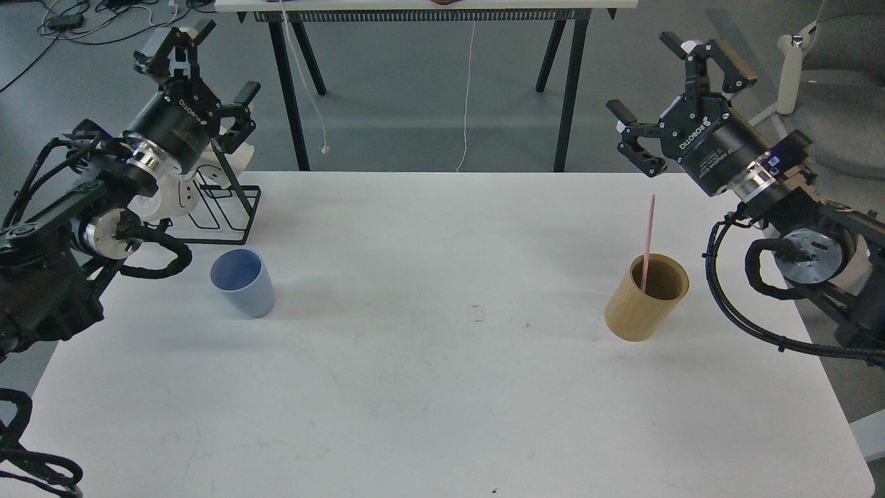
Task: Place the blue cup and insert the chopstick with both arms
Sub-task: 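Raise the left gripper and move it toward the blue cup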
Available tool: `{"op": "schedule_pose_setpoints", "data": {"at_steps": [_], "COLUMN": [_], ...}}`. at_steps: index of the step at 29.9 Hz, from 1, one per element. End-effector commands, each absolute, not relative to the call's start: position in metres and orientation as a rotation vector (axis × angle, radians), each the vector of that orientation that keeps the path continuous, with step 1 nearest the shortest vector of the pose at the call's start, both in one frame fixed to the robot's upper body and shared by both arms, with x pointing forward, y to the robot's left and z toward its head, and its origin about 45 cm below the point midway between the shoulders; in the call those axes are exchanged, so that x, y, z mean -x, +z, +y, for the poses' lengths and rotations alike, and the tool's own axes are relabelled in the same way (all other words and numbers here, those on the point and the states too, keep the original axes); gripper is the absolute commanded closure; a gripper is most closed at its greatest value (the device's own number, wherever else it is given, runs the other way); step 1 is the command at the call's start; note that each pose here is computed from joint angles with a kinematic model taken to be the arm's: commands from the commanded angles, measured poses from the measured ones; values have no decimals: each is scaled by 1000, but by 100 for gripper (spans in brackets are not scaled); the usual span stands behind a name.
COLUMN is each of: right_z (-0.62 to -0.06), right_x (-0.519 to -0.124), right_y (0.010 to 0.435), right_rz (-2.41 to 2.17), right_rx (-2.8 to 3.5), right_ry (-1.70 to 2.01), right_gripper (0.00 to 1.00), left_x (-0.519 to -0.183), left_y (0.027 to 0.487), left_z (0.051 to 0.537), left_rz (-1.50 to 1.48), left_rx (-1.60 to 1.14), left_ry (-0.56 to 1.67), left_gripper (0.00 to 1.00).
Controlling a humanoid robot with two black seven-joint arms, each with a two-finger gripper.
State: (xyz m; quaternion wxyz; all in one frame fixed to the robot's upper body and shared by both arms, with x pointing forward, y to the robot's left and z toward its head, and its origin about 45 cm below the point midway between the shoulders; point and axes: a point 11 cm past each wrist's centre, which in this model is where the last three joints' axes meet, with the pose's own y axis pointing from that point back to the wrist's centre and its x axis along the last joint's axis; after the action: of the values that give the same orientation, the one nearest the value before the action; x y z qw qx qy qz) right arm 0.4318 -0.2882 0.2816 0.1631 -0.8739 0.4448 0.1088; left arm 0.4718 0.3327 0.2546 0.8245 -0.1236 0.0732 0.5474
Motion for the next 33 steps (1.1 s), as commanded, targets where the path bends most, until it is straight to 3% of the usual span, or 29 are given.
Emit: {"op": "schedule_pose_setpoints", "data": {"at_steps": [1,15,20,33], "right_z": [-289,-299,-299,-304], "right_x": [-430,-429,-428,-424], "right_y": [283,289,288,288], "right_rz": [1264,1282,1281,1289], "right_rx": [2498,2504,2503,2515], "right_ry": [308,284,290,279], "right_gripper": [2,2,2,2], "left_x": [-471,-466,-470,-484], "left_y": [254,266,277,375], "left_z": [332,373,367,320], "left_rz": [156,98,42,-491], "left_rx": [261,208,163,-248], "left_ry": [1162,1220,1180,854], "left_gripper": [0,0,0,0]}}
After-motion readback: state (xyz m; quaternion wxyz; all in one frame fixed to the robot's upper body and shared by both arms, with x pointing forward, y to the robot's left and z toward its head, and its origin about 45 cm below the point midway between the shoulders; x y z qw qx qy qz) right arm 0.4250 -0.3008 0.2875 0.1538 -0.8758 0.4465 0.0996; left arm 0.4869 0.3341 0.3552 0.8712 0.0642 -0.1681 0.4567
